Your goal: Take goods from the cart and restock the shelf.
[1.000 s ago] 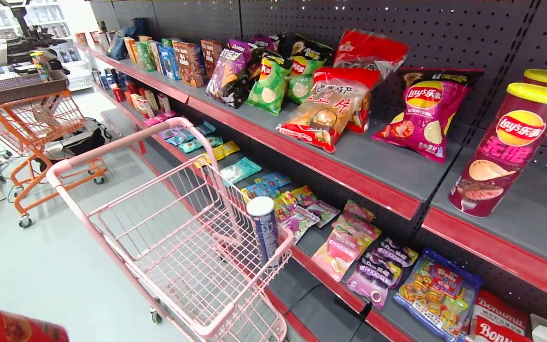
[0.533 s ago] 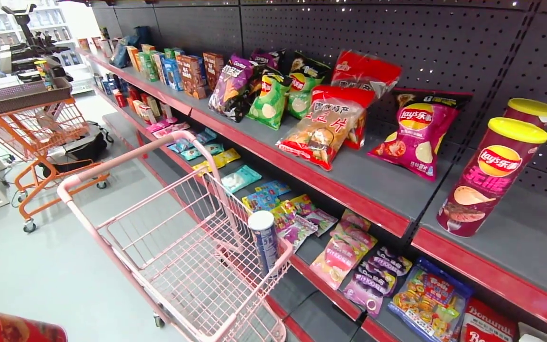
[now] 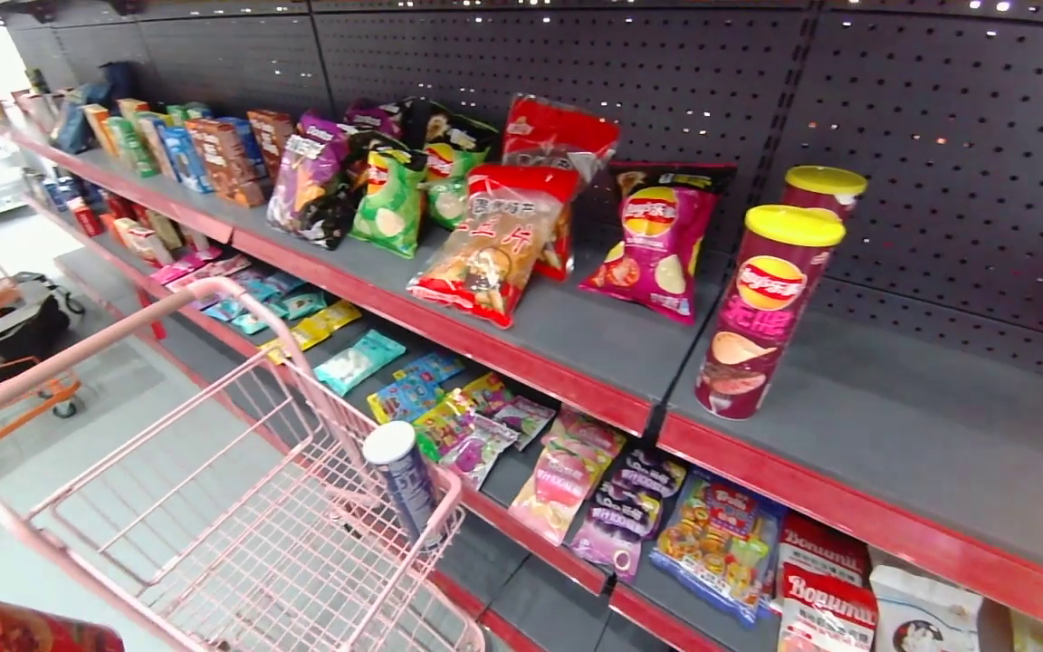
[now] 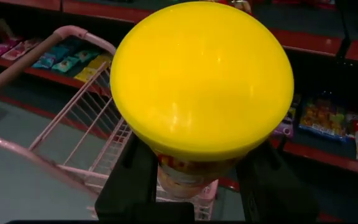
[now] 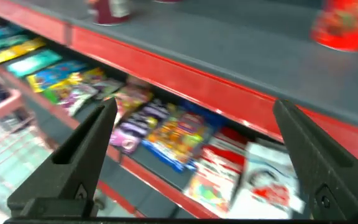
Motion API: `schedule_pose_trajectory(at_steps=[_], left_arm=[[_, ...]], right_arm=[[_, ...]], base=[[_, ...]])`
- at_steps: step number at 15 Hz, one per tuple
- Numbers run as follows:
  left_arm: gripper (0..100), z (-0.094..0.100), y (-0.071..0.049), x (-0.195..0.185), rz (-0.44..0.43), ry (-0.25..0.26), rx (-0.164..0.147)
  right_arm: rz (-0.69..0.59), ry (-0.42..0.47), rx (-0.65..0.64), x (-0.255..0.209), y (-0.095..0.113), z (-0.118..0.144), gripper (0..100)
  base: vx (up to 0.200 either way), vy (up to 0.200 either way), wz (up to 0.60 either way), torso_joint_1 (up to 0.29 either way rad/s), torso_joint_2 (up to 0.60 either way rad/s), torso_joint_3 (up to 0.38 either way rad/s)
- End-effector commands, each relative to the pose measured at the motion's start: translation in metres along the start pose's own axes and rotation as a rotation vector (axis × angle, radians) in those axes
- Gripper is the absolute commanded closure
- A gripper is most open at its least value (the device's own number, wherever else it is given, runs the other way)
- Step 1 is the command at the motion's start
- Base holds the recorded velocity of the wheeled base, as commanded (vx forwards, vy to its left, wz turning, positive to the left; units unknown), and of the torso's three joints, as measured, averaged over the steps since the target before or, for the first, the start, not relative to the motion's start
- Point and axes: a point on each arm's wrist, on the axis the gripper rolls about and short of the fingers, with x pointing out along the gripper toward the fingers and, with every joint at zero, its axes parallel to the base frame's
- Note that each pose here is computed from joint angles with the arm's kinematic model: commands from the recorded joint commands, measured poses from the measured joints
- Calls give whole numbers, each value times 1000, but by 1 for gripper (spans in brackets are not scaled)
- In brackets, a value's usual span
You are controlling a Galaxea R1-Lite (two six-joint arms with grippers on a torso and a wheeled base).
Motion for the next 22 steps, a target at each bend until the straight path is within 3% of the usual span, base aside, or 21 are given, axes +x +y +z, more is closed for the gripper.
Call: schedule_pose_trajectory(at_steps=[1,10,19,22], left_arm=[[100,0,0,0,1,0,0],[100,0,0,1,-1,9,30],[100,-1,0,0,-12,4,39],[100,-8,0,-1,-12,6,76]], right_arm=[[1,1,0,0,0,0,0],[1,1,0,0,0,0,0],[1,1,-2,0,0,0,0],[1,1,-2,0,0,0,0]], base=[[0,0,-600,-2,-2,-2],[0,0,-600,1,2,2],[0,0,0,77,-185,-108],[0,0,0,160,-354,-196]])
